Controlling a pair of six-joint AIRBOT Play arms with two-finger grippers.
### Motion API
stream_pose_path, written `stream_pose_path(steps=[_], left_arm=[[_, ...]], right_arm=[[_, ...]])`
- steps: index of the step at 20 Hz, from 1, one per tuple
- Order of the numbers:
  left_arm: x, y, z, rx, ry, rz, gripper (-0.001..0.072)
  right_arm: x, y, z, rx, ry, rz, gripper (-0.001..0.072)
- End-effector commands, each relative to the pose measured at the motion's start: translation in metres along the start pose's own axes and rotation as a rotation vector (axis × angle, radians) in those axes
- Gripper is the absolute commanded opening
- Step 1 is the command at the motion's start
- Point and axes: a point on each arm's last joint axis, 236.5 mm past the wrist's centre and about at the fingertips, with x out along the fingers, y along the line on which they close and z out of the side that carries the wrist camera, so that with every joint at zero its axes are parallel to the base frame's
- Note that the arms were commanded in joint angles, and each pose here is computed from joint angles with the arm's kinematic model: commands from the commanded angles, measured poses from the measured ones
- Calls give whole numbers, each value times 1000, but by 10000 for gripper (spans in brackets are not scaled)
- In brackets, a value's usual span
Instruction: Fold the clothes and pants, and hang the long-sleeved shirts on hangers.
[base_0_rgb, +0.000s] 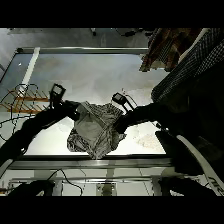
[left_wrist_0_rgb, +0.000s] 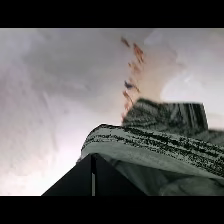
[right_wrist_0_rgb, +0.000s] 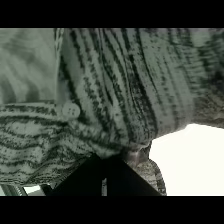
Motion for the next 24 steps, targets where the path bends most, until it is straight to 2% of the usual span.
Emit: stream_pose_path(steps=[1, 5, 8, 10, 12, 13, 14, 15, 16, 21, 24], left_arm=[[-65, 22, 77, 46, -211, 116, 27], [-148, 18, 154, 122, -439, 187, 27], [-197, 7, 187, 166, -555, 210, 25], [-195, -17, 175, 237, -500, 128, 27], [-169, -60, 135, 338, -344, -78, 28], [-155, -79, 111, 392, -265, -189, 57], [-142, -98, 89, 432, -201, -306, 234], [-130, -109, 73, 440, -161, -387, 500], [-114, -117, 63, 402, -133, -447, 670], [-32, -170, -15, 287, 105, -698, 667], [17, -181, -44, 268, 171, -664, 666]], right_arm=[[-73, 9, 52, -104, -156, -108, 59], [-172, 23, 106, -209, -344, -272, 59], [-231, 34, 121, -257, -416, -374, 59], [-245, 47, 117, -277, -415, -367, 59], [-242, 55, 103, -279, -362, -336, 59], [-236, 57, 94, -277, -321, -314, 59], [-231, 59, 86, -274, -284, -290, 59], [-225, 61, 79, -269, -252, -270, 59], [-220, 62, 73, -264, -228, -254, 60], [-208, 61, 61, -251, -187, -233, 60], [-208, 61, 60, -254, -187, -232, 60]])
